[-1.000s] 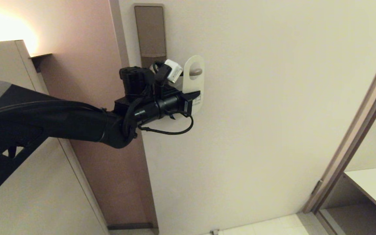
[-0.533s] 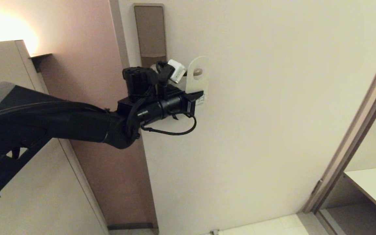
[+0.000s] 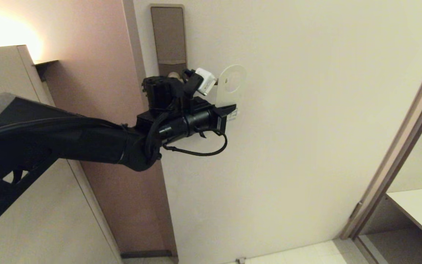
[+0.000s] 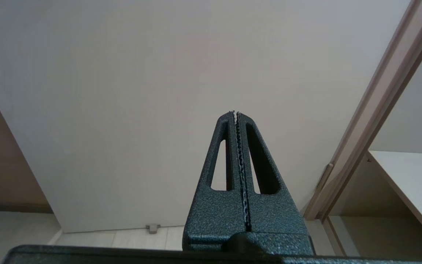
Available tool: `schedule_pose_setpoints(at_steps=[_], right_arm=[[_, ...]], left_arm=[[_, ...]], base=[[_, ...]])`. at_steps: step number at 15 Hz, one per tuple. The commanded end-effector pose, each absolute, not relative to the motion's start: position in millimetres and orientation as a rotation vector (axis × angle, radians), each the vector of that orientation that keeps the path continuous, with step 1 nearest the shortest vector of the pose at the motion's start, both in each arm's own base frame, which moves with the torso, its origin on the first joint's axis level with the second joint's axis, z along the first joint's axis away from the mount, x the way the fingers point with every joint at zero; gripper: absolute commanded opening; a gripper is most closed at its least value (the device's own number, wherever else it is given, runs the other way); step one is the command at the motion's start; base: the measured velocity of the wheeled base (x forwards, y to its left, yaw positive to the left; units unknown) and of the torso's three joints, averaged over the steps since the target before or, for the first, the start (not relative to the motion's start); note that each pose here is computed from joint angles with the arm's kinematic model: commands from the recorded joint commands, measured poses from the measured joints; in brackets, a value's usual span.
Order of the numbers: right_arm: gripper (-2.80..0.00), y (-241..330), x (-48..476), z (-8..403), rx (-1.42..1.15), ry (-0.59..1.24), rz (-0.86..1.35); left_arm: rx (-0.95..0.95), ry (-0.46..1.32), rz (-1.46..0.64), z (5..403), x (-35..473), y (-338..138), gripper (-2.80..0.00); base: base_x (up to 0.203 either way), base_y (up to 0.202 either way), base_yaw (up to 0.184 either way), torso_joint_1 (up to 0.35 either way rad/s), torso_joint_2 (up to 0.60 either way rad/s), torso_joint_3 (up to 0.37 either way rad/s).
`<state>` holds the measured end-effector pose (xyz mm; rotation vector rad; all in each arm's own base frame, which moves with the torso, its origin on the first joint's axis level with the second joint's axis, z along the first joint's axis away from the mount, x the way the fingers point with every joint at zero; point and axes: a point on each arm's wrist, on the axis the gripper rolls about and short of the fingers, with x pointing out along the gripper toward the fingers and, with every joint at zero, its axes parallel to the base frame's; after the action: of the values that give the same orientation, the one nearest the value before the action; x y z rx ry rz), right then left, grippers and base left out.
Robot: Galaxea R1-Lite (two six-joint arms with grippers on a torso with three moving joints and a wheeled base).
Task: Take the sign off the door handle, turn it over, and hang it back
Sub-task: Hand it to the other hand
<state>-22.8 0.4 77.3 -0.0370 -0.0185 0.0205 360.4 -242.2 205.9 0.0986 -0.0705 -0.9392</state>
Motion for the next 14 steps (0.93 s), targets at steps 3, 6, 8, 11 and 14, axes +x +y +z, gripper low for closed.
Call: schedule_pose_setpoints(at_steps=[3,6,8,11,14], right_arm=[[-2.80,0.4,-22.8,77.4,-0.037,-0.019,0.021],[-2.80,0.4,-22.8,77.4,-0.037,-0.019,0.021],[-2.80,0.4,-22.8,77.4,-0.037,-0.019,0.021],[-2.80,0.4,-22.8,77.4,-0.037,-0.019,0.021],[-2.80,0.4,-22.8,77.4,-0.037,-0.019,0.021]], left_arm=[[0.103,-0.043,-0.969,205.1,339.4,-240.5,-2.80],[0.104,-0.011,-0.995,204.7,316.8,-235.5,-2.80],[0.102,0.005,-1.011,206.1,301.0,-230.9,-2.80],[0.104,0.039,-1.065,205.4,268.0,-222.6,-2.80],[0.099,0.051,-1.164,208.6,237.0,-207.8,-2.80]], base=[[0.000,0.000,0.000,0.000,0.00,0.000],[0.000,0.000,0.000,0.000,0.00,0.000],[0.000,0.000,0.000,0.000,0.00,0.000],[0.000,0.000,0.000,0.000,0.00,0.000],[0.000,0.000,0.000,0.000,0.00,0.000]])
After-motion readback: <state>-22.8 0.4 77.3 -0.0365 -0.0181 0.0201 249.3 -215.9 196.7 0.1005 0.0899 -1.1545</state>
